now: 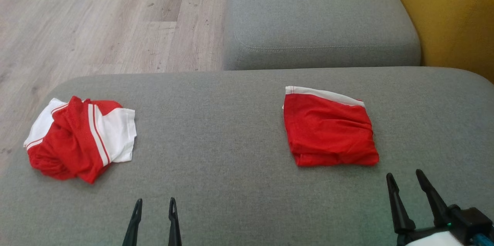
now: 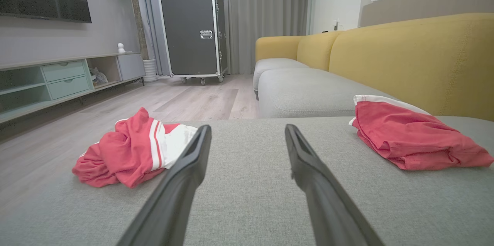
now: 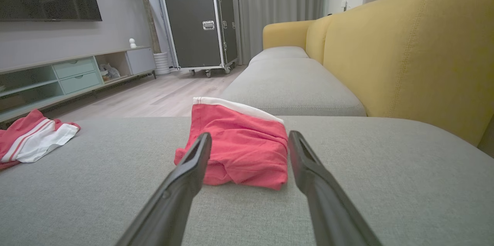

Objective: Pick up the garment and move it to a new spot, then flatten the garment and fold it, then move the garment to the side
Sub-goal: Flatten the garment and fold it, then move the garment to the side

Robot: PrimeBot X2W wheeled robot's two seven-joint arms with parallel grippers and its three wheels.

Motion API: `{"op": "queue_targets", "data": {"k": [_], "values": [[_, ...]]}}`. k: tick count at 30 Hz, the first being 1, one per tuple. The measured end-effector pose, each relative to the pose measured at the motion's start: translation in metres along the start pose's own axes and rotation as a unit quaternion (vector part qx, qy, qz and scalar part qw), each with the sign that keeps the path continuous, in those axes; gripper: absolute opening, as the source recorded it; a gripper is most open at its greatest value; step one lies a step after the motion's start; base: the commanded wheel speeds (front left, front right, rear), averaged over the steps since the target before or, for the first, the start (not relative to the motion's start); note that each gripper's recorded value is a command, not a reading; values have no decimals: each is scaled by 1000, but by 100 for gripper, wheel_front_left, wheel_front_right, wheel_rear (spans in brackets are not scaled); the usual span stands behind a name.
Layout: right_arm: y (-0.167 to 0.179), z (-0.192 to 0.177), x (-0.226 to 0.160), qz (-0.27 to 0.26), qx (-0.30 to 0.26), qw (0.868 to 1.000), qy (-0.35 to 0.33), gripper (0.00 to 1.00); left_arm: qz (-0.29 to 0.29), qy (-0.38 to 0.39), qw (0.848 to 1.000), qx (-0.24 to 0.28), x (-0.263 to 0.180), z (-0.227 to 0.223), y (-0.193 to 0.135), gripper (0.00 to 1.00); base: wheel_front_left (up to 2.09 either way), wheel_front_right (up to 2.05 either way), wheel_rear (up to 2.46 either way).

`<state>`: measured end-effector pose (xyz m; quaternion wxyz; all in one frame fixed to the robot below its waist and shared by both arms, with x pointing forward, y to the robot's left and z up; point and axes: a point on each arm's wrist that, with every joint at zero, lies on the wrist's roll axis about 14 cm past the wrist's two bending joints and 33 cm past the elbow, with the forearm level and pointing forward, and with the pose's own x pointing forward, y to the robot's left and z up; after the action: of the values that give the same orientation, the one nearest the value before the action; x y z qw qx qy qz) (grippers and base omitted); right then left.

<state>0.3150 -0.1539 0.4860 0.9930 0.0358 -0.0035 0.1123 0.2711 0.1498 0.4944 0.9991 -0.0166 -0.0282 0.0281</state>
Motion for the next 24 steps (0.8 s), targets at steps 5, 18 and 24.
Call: {"op": "queue_targets", "data": {"k": [5, 18, 24], "values": [[-1, -8, -1, -3, 3, 1000, 13, 100, -2, 1, 1000, 7, 0, -1, 0, 100, 0, 0, 0], [-5, -29, -1, -15, 28, 998, 47, 100, -6, 15, 1000, 12, 8, -7, -3, 100, 0, 0, 0], [-9, -45, 13, -13, 43, 996, 75, 100, -18, 10, 1000, 14, 20, -3, -12, 100, 0, 0, 0]]}}
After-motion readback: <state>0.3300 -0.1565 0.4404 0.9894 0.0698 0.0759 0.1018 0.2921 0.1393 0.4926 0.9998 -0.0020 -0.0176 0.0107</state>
